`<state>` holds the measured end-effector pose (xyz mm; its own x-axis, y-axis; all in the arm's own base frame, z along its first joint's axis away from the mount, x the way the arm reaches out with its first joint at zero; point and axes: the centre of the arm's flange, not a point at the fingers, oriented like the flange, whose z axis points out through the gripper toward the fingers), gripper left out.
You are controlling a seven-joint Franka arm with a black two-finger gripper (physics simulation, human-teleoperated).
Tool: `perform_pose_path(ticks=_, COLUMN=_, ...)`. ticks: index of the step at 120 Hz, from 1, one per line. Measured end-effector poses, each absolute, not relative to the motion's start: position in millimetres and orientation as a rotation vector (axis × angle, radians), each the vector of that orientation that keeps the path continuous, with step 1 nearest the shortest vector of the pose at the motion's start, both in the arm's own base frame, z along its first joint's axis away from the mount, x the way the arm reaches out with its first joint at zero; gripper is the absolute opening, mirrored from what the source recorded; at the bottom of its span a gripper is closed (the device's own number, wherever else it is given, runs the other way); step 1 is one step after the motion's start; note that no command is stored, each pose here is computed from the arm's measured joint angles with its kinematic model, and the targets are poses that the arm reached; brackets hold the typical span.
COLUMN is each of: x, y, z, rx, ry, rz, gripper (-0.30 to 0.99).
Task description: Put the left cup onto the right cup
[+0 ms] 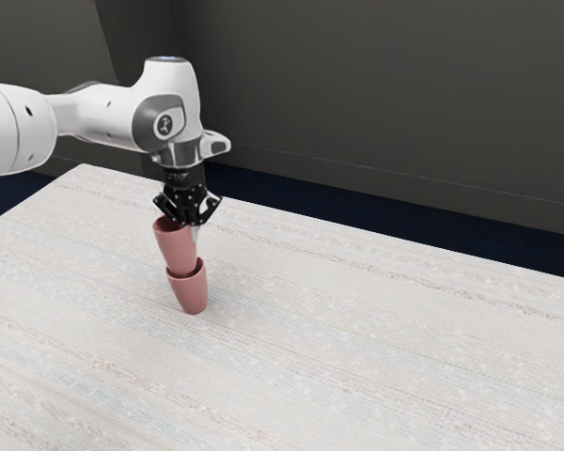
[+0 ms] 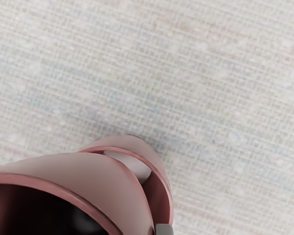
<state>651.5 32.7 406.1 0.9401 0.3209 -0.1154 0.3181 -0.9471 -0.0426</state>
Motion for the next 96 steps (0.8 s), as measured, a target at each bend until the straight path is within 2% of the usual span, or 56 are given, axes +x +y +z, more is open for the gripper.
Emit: perform_pose_path(ticks=96, x=652.1, y=28.7, z=389.5, rx=-3.081, ry=-0.557, rz=0.190, gripper=-0.09)
